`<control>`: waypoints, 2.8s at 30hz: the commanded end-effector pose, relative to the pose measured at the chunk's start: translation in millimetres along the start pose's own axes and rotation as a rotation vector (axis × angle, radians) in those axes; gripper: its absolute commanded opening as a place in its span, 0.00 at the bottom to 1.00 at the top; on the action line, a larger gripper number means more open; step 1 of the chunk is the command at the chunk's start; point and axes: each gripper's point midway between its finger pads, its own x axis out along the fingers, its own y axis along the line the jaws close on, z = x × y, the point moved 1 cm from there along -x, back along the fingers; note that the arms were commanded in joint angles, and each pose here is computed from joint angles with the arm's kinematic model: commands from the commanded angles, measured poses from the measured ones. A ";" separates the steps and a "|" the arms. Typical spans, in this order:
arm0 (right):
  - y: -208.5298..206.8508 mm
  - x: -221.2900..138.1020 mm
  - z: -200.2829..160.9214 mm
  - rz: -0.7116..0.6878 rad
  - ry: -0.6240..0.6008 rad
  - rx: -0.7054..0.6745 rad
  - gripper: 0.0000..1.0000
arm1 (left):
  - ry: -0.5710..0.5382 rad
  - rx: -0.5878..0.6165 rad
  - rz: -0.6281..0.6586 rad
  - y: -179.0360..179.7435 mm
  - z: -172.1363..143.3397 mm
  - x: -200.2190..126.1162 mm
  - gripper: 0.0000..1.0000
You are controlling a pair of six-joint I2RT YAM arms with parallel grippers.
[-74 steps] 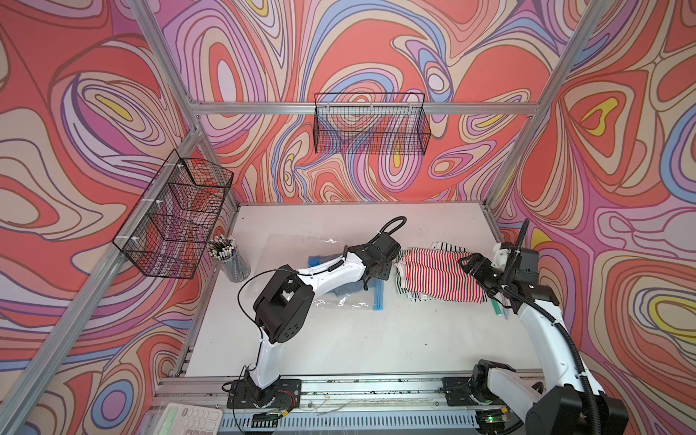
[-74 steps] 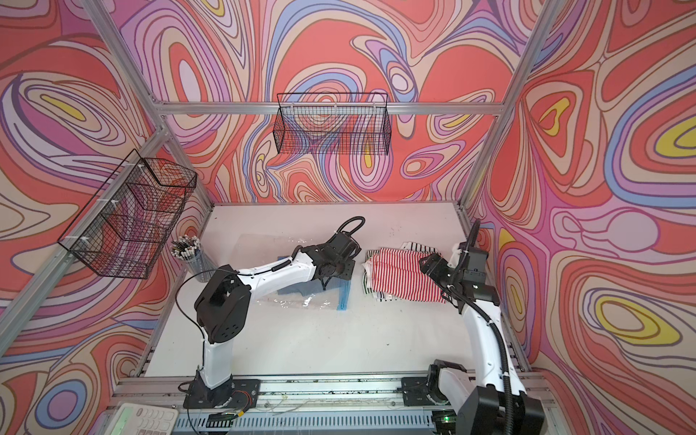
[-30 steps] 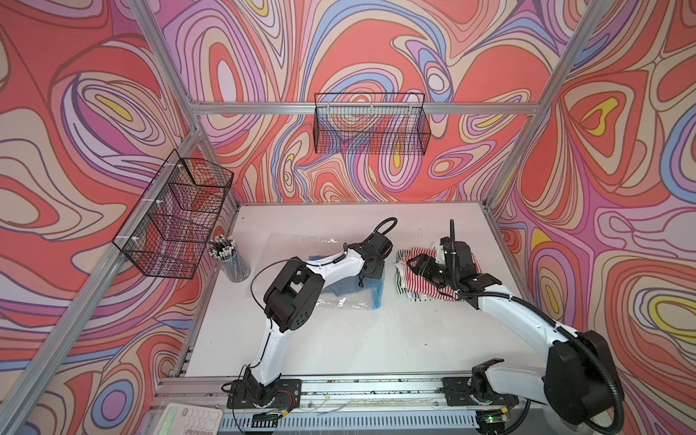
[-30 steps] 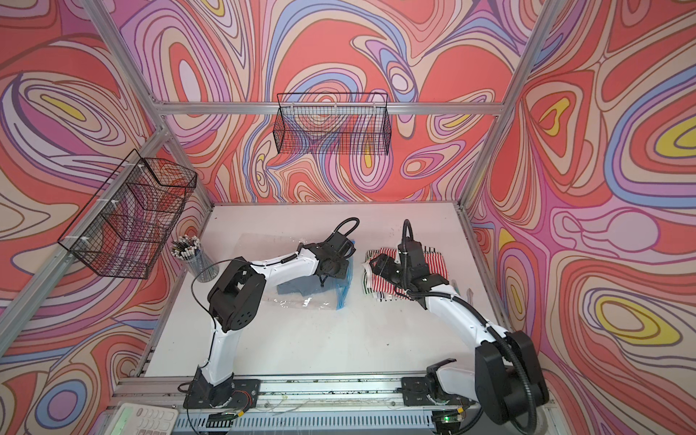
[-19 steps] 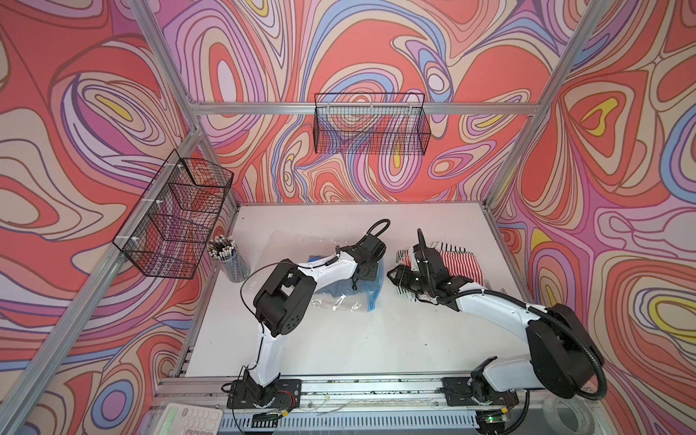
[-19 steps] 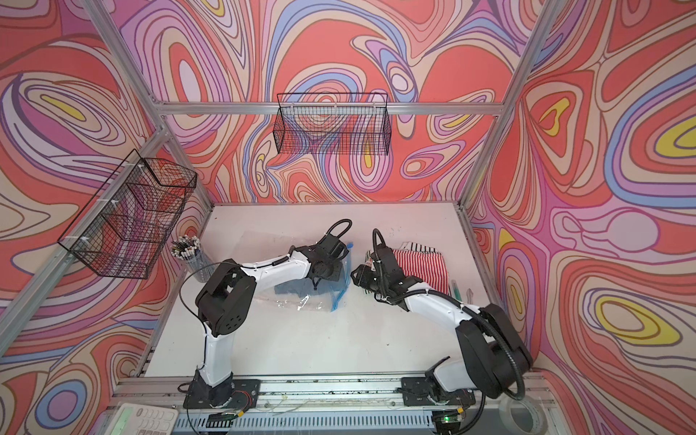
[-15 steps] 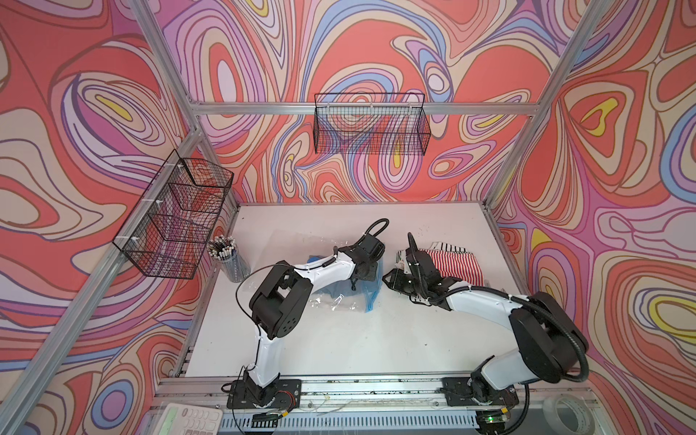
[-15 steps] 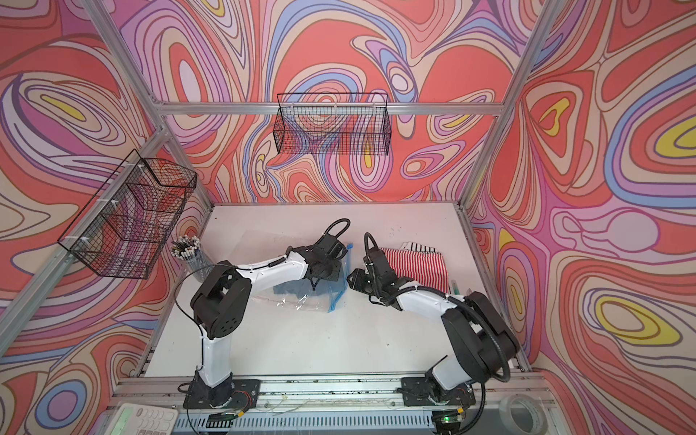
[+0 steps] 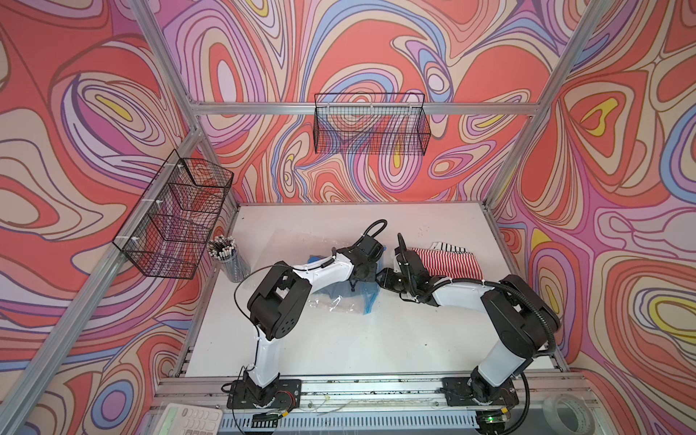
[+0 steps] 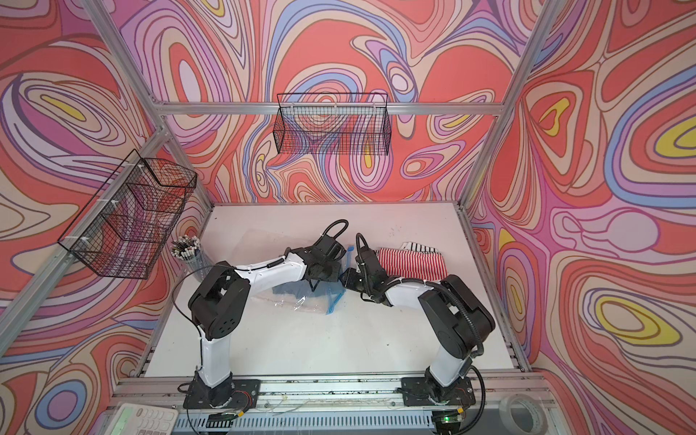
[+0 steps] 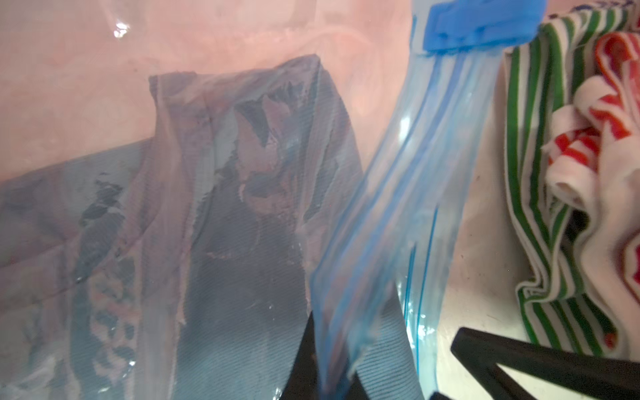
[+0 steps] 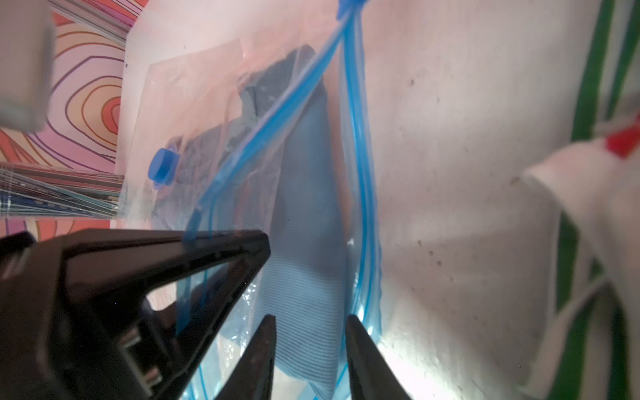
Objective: Take the tank top out of the vacuum bag
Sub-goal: Take out the tank top from the vacuum bag.
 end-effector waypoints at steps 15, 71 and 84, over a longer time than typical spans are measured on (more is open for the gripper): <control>-3.3 30.4 -2.9 0.027 0.009 -0.025 0.37 | -0.014 -0.066 -0.092 -9.8 3.1 -17.1 0.05; -16.5 -80.7 105.3 -0.274 -0.226 -0.157 0.00 | 0.037 -0.256 0.129 74.8 11.6 26.8 0.04; -52.1 -133.4 131.2 -0.382 -0.310 -0.116 0.00 | 0.053 -0.272 0.149 88.4 9.9 35.0 0.04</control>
